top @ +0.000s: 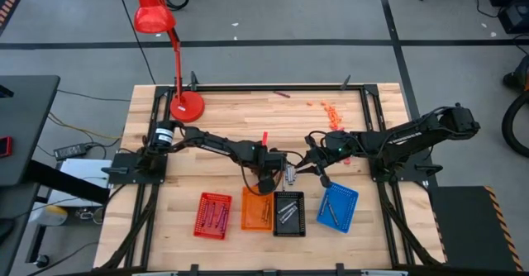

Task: Sort crayons
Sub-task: Put the violet crayon into the red bin

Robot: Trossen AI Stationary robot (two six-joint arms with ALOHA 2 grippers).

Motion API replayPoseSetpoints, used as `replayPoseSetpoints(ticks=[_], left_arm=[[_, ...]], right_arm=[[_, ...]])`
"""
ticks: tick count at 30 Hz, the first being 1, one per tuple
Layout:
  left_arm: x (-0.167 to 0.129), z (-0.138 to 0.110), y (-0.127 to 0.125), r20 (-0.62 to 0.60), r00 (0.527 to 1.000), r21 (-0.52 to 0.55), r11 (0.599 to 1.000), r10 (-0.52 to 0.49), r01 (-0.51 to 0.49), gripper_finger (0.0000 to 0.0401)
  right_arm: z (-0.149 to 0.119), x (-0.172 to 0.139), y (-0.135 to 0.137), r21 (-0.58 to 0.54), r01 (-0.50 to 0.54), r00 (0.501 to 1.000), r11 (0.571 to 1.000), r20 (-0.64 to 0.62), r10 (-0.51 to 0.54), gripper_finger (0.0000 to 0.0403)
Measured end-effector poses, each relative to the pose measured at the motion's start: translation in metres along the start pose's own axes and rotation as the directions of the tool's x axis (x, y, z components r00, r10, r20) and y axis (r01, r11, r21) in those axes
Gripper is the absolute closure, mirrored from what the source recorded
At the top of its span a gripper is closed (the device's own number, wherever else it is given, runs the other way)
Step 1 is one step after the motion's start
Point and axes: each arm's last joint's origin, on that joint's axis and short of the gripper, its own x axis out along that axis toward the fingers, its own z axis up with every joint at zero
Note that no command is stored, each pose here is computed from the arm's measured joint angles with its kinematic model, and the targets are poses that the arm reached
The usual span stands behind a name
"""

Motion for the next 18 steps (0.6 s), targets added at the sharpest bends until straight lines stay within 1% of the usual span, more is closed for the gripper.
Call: replayPoseSetpoints(ticks=[8, 18], left_arm=[[-0.010, -0.002, 0.002, -0.014, 1.000, 0.000, 1.000, -0.003, 0.003, 0.0377], [-0.049, -0.002, 0.004, 0.029, 0.999, -0.041, 0.999, -0.016, 0.017, 0.0376]], right_arm=[[0.000, 0.000, 0.000, 0.001, 0.000, 1.000, 1.000, -0.004, 0.000, 0.0321], [-0.001, 0.000, 0.000, 0.002, 0.000, 1.000, 1.000, -0.006, 0.000, 0.0321]])
